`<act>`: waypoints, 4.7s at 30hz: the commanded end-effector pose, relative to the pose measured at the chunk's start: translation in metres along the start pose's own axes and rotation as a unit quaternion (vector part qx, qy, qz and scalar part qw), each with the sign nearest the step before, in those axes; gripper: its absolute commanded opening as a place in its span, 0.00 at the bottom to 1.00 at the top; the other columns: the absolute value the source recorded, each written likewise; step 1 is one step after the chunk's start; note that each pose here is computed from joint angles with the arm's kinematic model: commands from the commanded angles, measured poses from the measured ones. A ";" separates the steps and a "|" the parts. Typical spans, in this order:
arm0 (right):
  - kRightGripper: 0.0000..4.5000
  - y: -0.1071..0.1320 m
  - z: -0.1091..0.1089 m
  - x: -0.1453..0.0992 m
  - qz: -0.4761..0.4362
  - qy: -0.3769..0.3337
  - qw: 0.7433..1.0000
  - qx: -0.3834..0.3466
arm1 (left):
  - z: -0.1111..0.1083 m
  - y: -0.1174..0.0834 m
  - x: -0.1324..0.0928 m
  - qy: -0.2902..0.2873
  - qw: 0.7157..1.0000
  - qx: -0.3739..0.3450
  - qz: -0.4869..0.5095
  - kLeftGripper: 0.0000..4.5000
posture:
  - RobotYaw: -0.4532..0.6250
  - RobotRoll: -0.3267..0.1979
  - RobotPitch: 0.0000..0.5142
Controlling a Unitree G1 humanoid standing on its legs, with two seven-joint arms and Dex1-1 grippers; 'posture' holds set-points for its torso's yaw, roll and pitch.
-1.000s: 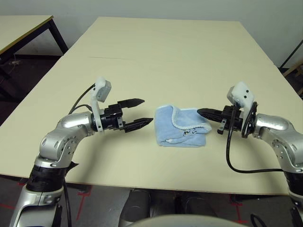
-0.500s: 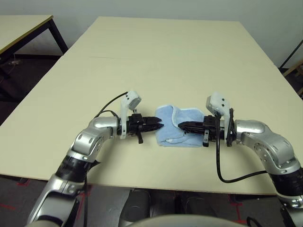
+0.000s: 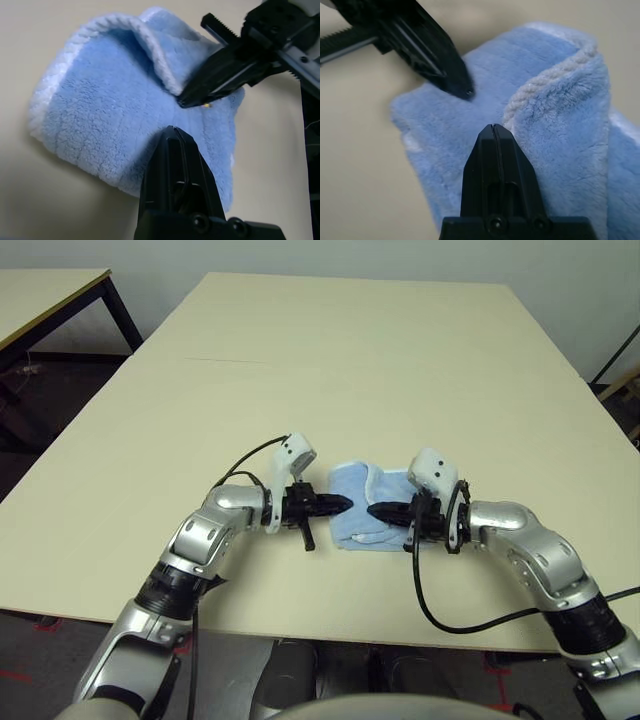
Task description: Fold the towel and set it aside.
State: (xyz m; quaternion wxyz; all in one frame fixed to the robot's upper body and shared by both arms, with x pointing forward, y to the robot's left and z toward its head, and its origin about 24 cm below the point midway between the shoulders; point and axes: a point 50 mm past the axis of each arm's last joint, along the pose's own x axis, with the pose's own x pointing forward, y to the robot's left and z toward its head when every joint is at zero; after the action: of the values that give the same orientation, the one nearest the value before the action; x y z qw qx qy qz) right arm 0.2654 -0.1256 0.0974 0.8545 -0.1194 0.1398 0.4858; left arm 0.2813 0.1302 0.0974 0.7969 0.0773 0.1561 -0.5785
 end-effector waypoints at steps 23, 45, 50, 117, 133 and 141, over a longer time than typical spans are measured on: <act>0.00 -0.018 -0.055 -0.044 -0.146 0.046 0.983 0.104 | -0.017 -0.017 -0.002 0.021 0.998 -0.028 -0.045 0.01 | 0.51 0.62 0.21; 0.00 -0.046 0.011 -0.062 -0.180 -0.110 0.974 0.081 | 0.034 0.014 -0.025 -0.064 0.998 -0.006 0.012 0.01 | 0.51 0.62 0.19; 0.00 -0.043 0.013 -0.036 -0.139 -0.098 0.983 0.067 | 0.036 0.033 -0.003 -0.067 0.997 0.010 0.047 0.01 | 0.50 0.62 0.18; 0.80 -0.021 -0.028 -0.019 0.026 0.126 0.823 0.554 | 0.001 -0.003 -0.104 -0.079 0.996 -0.001 -0.037 1.00 | 0.55 0.62 0.16; 0.01 -0.057 0.007 -0.022 -0.107 -0.099 0.809 0.569 | 0.005 0.004 -0.094 -0.078 0.996 0.005 -0.033 1.00 | 0.51 0.62 0.14; 0.01 -0.120 0.011 -0.080 -0.400 -0.302 0.716 0.487 | 0.011 0.011 -0.085 -0.081 0.996 0.013 -0.041 1.00 | 0.48 0.62 0.14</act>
State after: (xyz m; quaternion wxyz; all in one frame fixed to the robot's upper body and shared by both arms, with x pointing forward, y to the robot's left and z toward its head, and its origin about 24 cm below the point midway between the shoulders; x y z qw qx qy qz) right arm 0.3300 -0.2238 0.1366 0.8989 0.4268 0.0907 0.0414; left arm 0.2681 0.2081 0.1381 0.7842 0.0291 0.0821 -0.6144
